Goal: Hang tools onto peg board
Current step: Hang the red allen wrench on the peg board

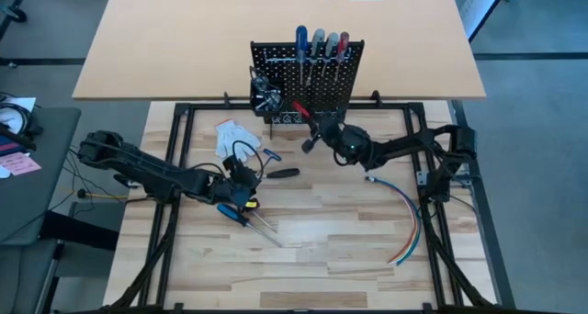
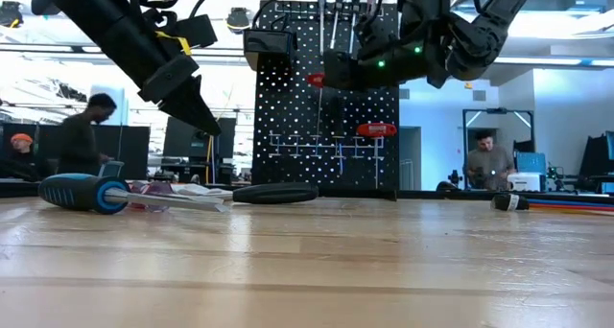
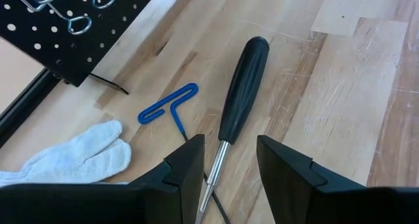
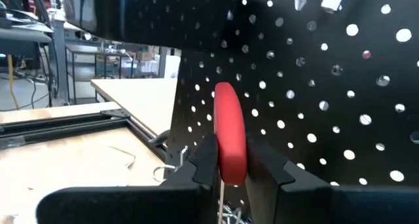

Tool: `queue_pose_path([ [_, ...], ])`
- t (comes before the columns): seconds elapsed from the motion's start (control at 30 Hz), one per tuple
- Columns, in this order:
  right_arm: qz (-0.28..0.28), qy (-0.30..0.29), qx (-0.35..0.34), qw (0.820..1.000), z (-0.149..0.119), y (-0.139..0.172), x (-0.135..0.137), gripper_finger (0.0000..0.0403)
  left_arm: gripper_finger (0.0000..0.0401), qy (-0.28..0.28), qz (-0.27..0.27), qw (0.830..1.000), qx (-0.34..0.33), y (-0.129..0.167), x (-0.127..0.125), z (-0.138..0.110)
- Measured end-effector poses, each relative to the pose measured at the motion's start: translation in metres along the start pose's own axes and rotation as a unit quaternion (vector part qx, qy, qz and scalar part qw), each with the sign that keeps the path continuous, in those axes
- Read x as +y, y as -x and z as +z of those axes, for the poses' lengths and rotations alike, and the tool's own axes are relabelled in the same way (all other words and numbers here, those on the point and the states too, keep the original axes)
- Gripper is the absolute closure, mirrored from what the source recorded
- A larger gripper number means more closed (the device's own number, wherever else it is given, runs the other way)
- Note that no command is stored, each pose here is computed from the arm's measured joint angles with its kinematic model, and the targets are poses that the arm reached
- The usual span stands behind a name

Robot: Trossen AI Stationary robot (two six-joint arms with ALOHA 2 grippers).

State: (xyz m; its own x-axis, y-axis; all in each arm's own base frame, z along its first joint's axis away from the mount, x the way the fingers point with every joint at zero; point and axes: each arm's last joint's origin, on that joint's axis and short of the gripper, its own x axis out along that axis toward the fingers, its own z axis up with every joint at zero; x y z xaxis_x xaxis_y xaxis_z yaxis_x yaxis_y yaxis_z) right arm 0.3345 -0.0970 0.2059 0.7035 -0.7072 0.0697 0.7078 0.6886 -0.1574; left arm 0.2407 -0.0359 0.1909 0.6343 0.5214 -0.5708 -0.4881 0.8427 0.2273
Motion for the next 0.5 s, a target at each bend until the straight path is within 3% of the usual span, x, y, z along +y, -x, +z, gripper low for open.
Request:
queue_pose_path([
  [0.5,0.041,-0.064,0.066,0.995,-0.019,-0.013,-0.021,0.0335,0.0264,0.003,-0.001,1.0,-0.003,0.0,0.0,0.001],
])
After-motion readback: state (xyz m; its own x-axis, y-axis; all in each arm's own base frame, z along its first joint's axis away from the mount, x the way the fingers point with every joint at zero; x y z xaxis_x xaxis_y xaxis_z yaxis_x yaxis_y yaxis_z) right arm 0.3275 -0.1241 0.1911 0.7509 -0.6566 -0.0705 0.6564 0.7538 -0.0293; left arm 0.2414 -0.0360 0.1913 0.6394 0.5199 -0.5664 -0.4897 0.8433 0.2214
